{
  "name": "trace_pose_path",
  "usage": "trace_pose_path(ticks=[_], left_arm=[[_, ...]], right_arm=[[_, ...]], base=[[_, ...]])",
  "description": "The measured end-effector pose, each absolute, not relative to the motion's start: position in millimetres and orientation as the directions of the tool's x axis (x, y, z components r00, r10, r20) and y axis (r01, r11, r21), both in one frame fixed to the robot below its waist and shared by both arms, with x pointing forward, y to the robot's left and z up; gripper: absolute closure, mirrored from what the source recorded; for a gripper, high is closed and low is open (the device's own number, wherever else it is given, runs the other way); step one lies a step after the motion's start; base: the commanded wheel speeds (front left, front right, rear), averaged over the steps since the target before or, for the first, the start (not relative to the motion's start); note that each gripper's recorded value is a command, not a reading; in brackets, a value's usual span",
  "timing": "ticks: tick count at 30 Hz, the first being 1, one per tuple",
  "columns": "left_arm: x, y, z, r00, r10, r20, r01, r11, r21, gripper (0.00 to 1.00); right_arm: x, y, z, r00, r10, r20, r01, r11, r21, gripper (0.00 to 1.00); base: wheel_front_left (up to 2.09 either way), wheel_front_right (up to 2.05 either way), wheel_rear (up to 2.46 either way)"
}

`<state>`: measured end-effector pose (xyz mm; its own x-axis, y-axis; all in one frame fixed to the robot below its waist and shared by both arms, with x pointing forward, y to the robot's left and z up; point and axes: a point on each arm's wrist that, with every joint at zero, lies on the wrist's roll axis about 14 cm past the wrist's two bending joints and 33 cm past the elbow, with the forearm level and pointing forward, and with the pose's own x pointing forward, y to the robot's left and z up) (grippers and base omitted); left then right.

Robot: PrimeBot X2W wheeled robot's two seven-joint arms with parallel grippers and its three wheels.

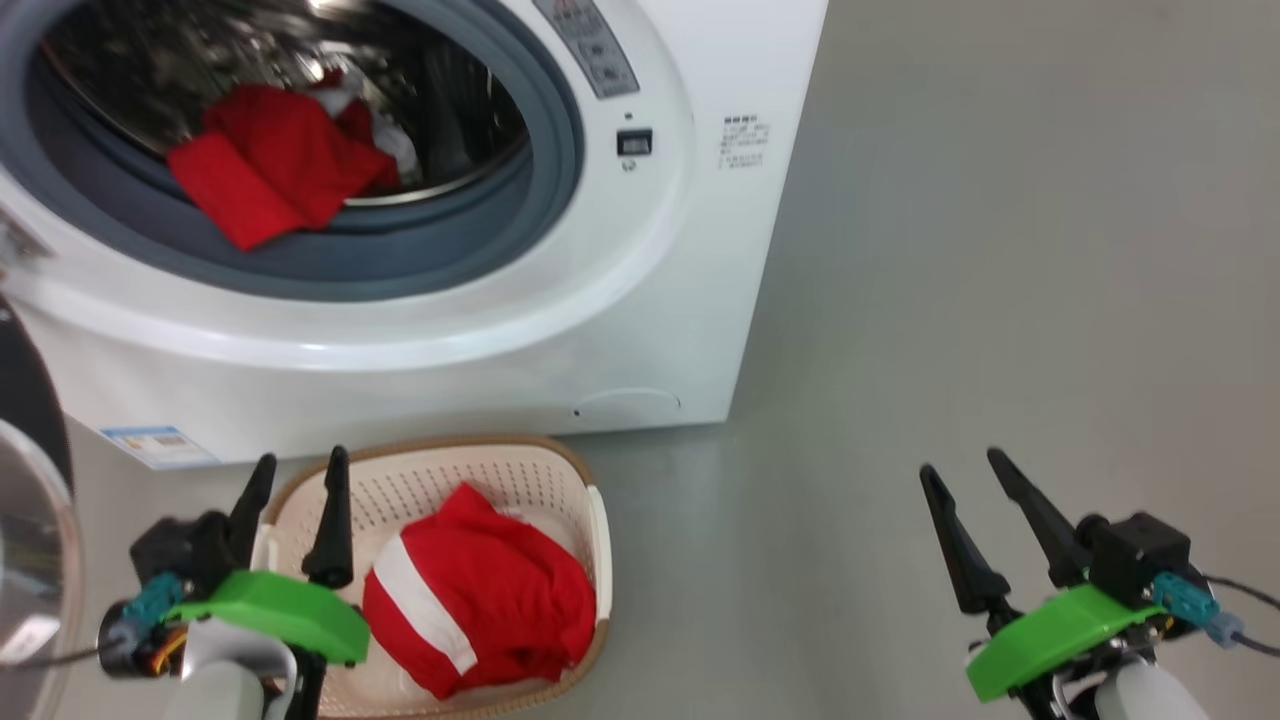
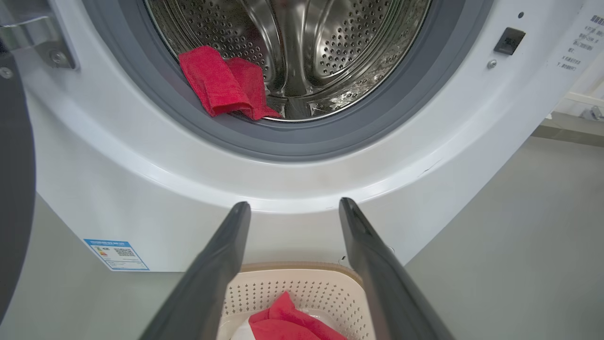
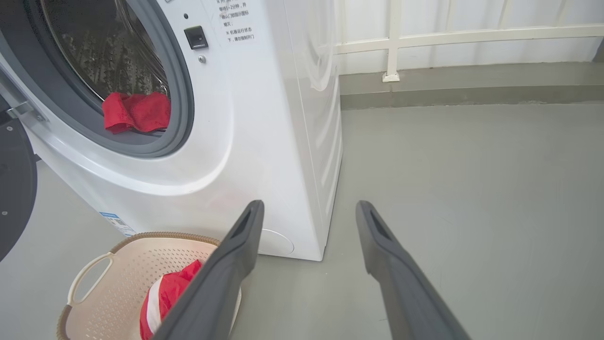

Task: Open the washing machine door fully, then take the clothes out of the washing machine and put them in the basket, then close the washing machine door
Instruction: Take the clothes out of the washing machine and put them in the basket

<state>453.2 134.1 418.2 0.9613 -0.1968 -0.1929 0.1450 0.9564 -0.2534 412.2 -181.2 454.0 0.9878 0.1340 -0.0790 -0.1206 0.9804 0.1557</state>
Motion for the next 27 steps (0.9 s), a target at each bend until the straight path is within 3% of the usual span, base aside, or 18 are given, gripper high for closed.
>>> trace_pose_path(ticks=[9, 19, 27], left_arm=[[412, 161, 467, 0.993, -0.113, -0.039, 0.103, 0.973, -0.205, 0.00], [368, 179, 478, 0.999, -0.053, -0.001, 0.052, 0.987, -0.154, 0.00], [368, 178, 478, 0.999, -0.050, -0.002, 0.049, 0.987, -0.153, 0.00]], right_arm=[[385, -185, 468, 0.991, 0.122, -0.048, -0.113, 0.981, 0.158, 0.00], [366, -192, 460, 0.993, 0.097, -0.070, -0.084, 0.982, 0.167, 0.00], [365, -191, 455, 0.992, 0.096, -0.086, -0.080, 0.982, 0.174, 0.00]], base=[[0.00, 0.00, 0.00], [0.00, 0.00, 0.00], [0.00, 0.00, 0.00]])
